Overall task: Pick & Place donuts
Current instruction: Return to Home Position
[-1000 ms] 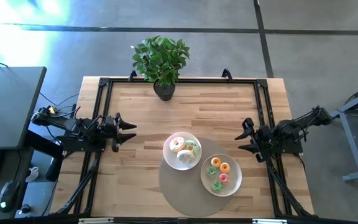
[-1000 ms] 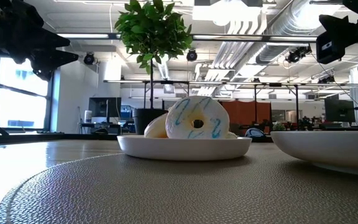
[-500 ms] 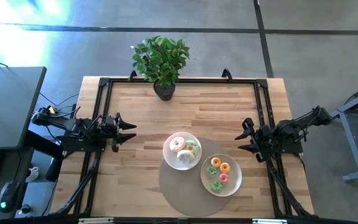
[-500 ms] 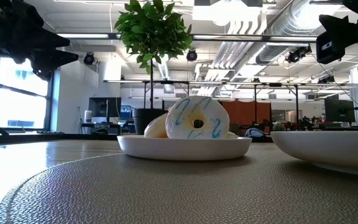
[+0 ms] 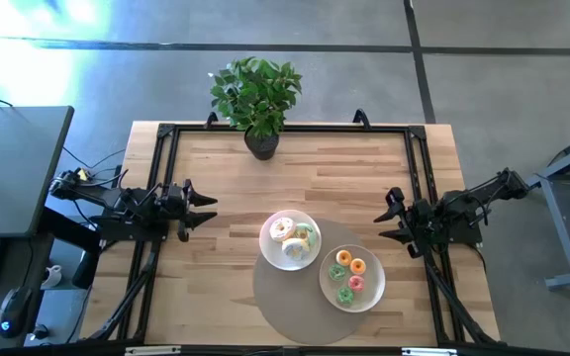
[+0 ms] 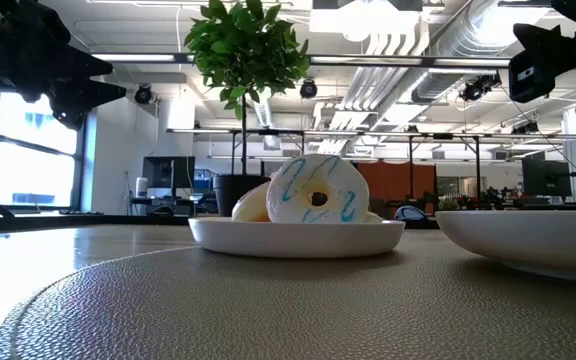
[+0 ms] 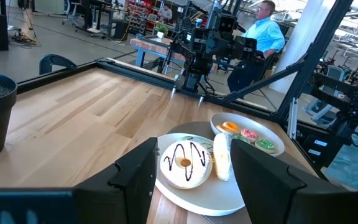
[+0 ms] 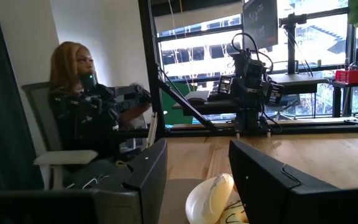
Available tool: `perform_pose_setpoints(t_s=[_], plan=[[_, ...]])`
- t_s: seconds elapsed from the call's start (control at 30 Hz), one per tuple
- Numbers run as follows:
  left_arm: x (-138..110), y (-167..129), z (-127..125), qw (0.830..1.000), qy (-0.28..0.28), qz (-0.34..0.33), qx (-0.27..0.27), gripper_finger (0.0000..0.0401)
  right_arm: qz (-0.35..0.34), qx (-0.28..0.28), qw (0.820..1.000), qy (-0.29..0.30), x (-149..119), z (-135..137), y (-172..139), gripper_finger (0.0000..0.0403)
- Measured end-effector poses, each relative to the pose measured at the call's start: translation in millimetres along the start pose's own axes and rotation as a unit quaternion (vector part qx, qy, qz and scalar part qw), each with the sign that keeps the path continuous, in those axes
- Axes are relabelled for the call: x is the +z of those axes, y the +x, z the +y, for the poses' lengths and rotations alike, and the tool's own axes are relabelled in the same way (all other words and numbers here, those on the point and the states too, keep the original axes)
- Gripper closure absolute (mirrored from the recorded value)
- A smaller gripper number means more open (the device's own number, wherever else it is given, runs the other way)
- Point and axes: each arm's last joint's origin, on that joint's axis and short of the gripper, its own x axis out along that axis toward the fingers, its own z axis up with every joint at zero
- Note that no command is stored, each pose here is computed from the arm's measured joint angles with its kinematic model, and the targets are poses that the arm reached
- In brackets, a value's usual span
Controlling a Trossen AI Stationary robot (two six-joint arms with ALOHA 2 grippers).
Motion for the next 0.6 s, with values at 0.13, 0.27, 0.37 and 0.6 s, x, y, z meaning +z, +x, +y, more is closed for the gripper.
perform_pose_setpoints(t_s=[0.13,0.27,0.37,0.6], plan=[[-0.4,-0.2,-0.7,1.000,0.000,0.002,-0.003,0.0199,0.000,0.000,1.000,0.000,0.1,0.0,0.0,0.0234],[-0.6,0.1,-1.0,1.000,0.001,0.005,-0.009,0.0199,0.000,0.000,1.000,0.000,0.0,0.0,0.0,0.0234],[-0.6,0.1,-1.0,1.000,0.001,0.005,-0.009,0.0199,0.000,0.000,1.000,0.000,0.0,0.0,0.0,0.0234],[-0.6,0.1,-1.1,1.000,0.001,0.005,-0.010,0.0199,0.000,0.000,1.000,0.000,0.0,0.0,0.0,0.0234]])
